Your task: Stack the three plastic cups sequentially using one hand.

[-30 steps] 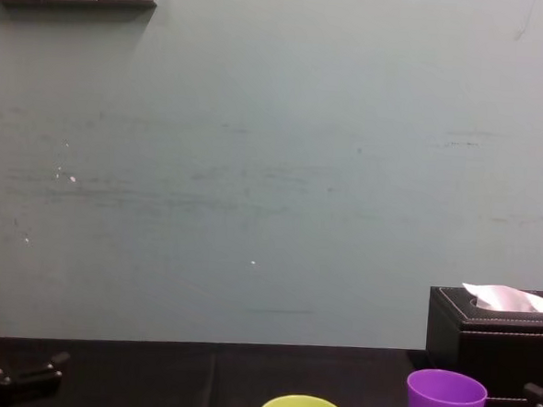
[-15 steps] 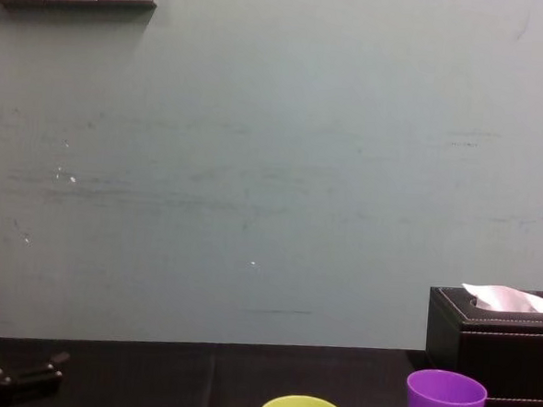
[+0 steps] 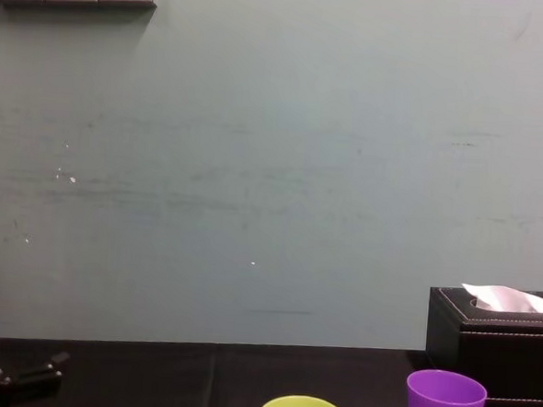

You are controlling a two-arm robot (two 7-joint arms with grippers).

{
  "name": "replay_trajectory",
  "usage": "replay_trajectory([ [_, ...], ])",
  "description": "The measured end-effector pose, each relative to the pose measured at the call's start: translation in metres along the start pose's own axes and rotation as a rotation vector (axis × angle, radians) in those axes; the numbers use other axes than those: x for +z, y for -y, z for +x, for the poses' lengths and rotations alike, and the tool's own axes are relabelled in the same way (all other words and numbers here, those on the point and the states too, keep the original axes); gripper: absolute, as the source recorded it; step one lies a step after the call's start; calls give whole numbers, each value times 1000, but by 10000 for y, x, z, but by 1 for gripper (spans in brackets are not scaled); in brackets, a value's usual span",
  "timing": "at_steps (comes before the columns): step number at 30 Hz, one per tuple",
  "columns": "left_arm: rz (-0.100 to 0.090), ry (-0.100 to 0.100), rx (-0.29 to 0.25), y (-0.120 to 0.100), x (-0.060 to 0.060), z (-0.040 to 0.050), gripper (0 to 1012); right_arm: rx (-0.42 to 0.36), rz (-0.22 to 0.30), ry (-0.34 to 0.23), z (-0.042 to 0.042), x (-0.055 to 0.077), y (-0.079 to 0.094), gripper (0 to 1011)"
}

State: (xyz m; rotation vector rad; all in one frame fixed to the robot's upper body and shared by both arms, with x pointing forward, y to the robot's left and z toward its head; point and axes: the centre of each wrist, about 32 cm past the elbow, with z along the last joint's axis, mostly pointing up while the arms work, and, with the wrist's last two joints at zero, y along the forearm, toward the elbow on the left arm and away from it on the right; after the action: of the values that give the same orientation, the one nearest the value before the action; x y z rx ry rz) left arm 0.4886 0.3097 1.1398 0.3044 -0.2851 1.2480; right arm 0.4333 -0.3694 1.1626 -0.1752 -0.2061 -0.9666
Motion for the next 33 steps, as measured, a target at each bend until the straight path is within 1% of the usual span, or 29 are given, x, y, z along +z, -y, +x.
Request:
replay_trajectory([
  [1,0,0,0,0,0,0,1010,0,0,0,0,0,0,1004],
  [3,0,0,0,0,0,0,1010,27,9,-2,5,-6,54,1004],
  [6,0,0,0,0,0,0,1010,65,18,4,-9,-17,123,1004],
  [9,0,0,0,0,0,0,1010,107,25,12,-36,-36,197,1004],
  [16,0,0,0,0,0,0,1010,169,22,22,-117,-98,294,1004],
  [22,0,0,0,0,0,0,1010,209,14,17,-184,-141,327,1004],
  [28,0,0,0,0,0,0,1010,243,-2,-12,-280,-208,309,1004],
  [33,0,0,0,0,0,0,1010,255,-10,-26,-323,-232,296,1004],
])
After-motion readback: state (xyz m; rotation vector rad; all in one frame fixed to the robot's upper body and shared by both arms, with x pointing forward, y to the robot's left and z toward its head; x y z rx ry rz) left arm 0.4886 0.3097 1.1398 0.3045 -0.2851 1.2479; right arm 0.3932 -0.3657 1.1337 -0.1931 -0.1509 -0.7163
